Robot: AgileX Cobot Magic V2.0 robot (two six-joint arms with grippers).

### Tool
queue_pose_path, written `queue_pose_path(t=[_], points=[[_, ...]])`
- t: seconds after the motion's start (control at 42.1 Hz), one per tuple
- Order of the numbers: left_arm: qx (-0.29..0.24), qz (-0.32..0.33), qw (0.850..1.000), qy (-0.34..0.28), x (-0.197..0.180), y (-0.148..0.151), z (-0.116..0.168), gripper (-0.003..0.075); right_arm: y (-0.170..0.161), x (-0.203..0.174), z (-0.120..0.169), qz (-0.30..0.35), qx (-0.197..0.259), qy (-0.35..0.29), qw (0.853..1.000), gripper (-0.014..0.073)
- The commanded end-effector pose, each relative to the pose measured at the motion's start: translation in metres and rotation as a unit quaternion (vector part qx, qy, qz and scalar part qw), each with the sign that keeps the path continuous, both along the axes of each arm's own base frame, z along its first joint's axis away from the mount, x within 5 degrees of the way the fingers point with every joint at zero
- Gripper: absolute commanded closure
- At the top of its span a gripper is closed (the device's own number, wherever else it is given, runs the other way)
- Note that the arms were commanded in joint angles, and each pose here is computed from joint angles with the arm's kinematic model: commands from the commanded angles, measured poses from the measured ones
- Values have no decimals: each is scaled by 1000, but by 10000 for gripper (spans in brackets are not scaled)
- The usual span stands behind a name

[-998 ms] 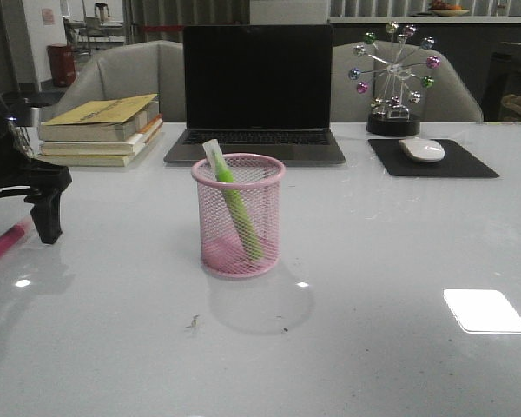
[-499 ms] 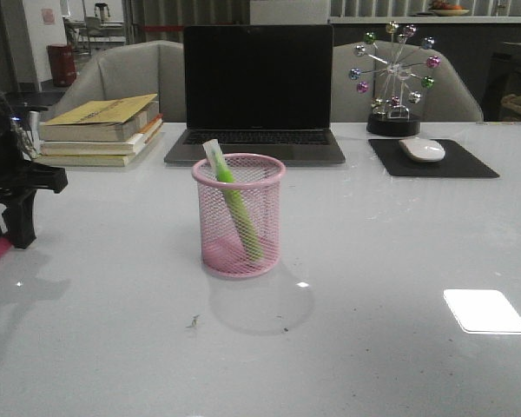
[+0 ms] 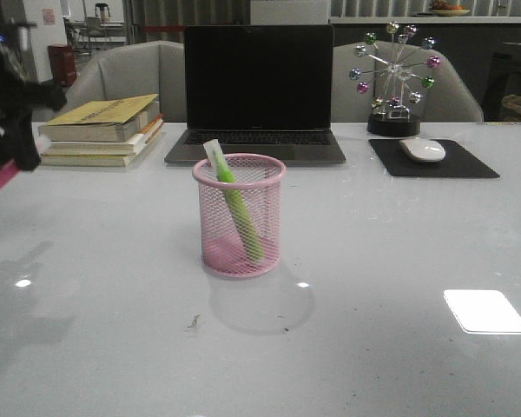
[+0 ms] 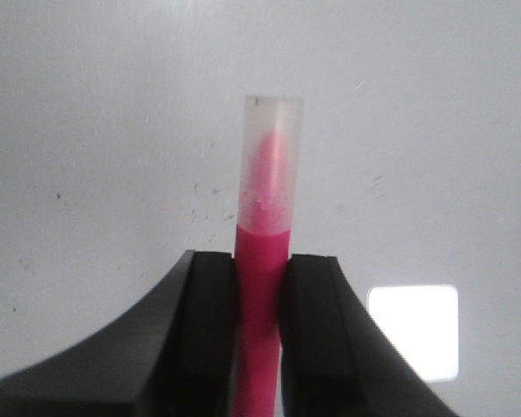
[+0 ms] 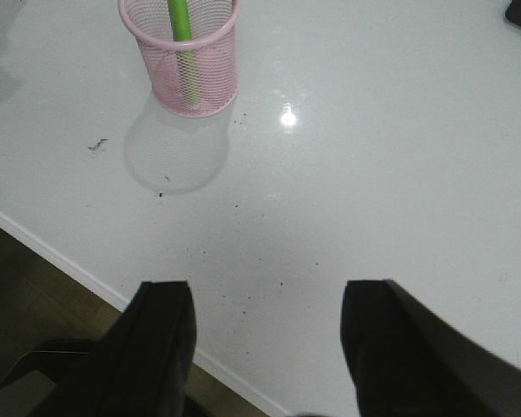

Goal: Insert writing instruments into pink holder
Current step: 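Lift the pink marker upright and carry it over the holder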

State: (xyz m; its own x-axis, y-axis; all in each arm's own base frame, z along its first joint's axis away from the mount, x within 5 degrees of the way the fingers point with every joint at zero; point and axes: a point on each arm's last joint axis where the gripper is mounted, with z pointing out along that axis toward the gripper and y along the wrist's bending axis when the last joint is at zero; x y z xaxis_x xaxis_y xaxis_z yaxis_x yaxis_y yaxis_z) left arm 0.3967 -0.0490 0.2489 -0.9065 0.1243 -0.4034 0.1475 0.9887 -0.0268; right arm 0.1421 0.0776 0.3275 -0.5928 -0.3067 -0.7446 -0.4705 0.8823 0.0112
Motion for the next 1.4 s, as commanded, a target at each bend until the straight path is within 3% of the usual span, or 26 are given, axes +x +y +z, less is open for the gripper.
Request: queue_pose_path(t=[0.0,0.143,0.285,0.428,0.57,0.713,0.879,1.069,1.188,1.378], points=[[-41,-23,991,-126,-17,-13,71,629,0,3,12,-2,14,-39,999,106],[-68,-52,968,-237,-46,-31,120,629,0,3,12,-2,14,-39,999,106],[-110,-74,926,-353,-81,-56,138,629,0,3,12,-2,14,-39,999,106],[-147,-105,880,-438,-111,-85,124,629,0,3,12,-2,14,-39,999,106],[-180,-132,836,-501,-129,-116,89,629,0,3,12,-2,14,-39,999,106],[-196,-151,809,-534,-134,-141,56,629,0,3,12,-2,14,-39,999,106],[-198,-154,796,-551,-121,-162,23,629,0,3,12,-2,14,-39,999,106],[-200,-143,767,-593,-110,-171,0,629,0,3,12,-2,14,-39,999,106],[-196,-146,770,-590,-106,-174,-16,629,0,3,12,-2,14,-39,999,106],[-200,-156,793,-555,-106,-182,-34,629,0,3,12,-2,14,-39,999,106]])
